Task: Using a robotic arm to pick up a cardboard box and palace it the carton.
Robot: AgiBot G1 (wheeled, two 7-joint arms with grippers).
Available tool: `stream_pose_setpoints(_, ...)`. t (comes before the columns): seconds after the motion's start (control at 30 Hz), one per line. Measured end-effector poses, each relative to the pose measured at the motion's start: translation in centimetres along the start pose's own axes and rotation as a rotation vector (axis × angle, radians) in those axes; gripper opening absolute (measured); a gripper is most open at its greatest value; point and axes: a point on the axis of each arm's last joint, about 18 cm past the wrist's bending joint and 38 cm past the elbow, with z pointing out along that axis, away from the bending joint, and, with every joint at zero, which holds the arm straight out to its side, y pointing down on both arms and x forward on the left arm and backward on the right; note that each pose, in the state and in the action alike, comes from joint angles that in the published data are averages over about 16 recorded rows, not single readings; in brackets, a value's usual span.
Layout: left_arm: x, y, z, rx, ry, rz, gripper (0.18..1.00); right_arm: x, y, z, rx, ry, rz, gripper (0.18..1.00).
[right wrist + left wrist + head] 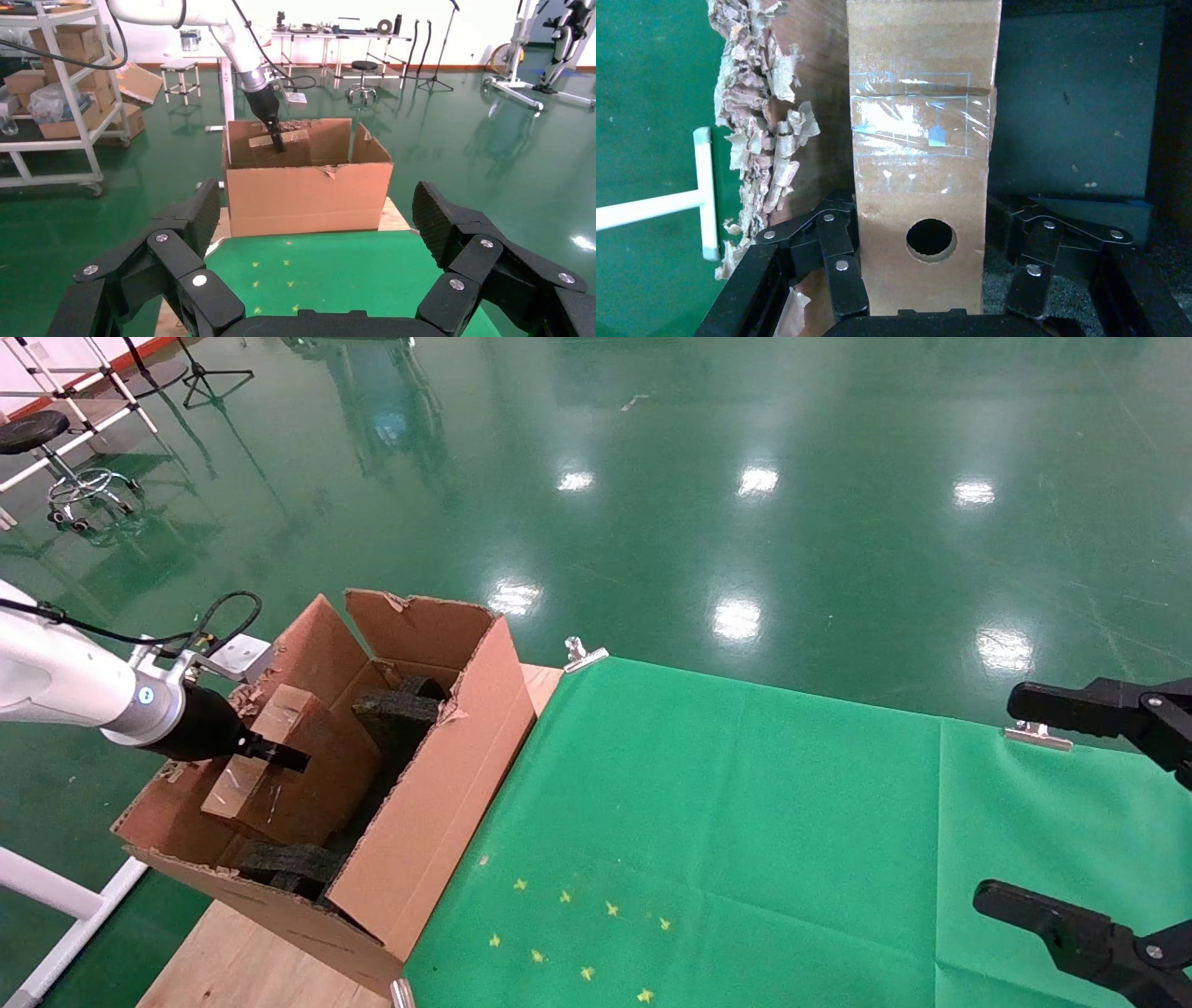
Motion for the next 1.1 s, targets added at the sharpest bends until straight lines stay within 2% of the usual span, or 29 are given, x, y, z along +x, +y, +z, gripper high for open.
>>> stream_pose_setpoints(0.3, -0.1, 0.1, -0.1, -0.002, 0.002, -0.001, 0.400, 0.0, 0.0, 0.0, 0.000, 0.000, 0.000, 1.001)
stream_pose_setpoints(0.7, -0.1, -0.5, -0.7, 0.017, 0.015, -0.004, 0.591, 0.0, 0.0, 0.0, 0.000, 0.000, 0.000, 1.001)
stream_pose_setpoints(0.87, -0.3, -2.2, -2.3, 0.074, 0.047, -0.001, 0.704, 0.0, 0.0, 0.0, 0.000, 0.000, 0.000, 1.001)
stream_pose_setpoints(1.1, -0.4, -5.6, -6.4, 0.200, 0.136, 0.007, 0.837, 0.0, 0.0, 0.0, 0.000, 0.000, 0.000, 1.001)
